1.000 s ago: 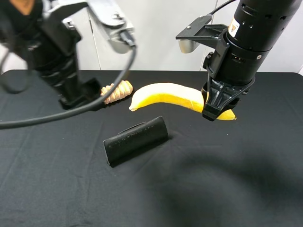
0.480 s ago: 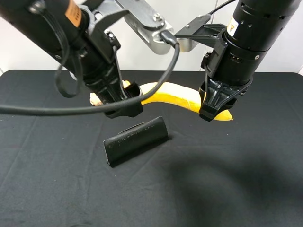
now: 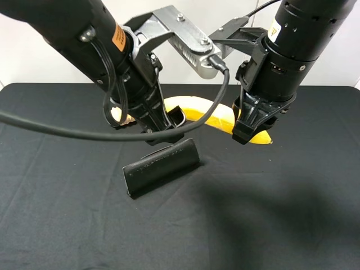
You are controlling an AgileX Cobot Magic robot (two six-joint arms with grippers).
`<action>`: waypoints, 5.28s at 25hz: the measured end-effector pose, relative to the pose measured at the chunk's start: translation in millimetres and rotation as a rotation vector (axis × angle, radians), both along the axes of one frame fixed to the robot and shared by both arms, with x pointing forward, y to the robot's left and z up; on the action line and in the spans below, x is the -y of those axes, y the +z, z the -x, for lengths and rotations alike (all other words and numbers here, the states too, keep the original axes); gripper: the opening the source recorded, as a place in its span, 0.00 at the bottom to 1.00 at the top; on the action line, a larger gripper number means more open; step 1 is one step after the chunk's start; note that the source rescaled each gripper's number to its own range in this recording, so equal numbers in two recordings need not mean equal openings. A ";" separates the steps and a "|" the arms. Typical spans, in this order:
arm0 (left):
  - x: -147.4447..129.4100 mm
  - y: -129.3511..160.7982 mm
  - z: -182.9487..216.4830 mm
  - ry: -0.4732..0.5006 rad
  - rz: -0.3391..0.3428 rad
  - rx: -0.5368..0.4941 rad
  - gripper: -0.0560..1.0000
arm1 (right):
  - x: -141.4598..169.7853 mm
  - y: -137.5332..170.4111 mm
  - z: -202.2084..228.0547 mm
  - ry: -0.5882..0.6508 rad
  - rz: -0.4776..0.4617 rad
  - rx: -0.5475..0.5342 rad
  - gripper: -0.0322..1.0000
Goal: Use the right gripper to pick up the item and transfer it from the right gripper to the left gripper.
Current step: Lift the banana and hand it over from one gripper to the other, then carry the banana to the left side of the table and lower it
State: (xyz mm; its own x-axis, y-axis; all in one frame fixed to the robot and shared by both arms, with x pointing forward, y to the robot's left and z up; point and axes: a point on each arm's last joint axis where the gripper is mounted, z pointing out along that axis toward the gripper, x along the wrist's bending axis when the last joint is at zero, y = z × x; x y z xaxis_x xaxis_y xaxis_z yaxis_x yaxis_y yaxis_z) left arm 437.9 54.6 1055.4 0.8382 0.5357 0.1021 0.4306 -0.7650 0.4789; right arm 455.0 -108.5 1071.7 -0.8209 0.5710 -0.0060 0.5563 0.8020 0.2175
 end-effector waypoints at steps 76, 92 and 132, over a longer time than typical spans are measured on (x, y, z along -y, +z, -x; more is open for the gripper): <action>9.8 -15.3 -4.8 -0.004 -0.016 -0.031 0.05 | 28.6 75.4 34.5 -0.173 -0.206 0.138 1.00; 9.7 -15.3 -4.8 -0.005 -0.018 -0.030 0.05 | 87.5 64.5 102.6 -0.255 -0.270 0.169 1.00; 9.6 -15.4 -4.8 -0.005 -0.019 -0.030 0.05 | 184.2 -18.6 204.8 -0.289 -0.593 0.544 1.00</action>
State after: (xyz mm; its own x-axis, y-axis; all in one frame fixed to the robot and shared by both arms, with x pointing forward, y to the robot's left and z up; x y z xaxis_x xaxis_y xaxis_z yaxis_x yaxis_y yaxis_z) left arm 442.7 44.9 1040.0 0.8436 0.5299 0.0870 0.4408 -0.7759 0.4513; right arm 250.2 -292.7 1053.1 -0.6120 0.7908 0.0095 0.4183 0.3135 0.8525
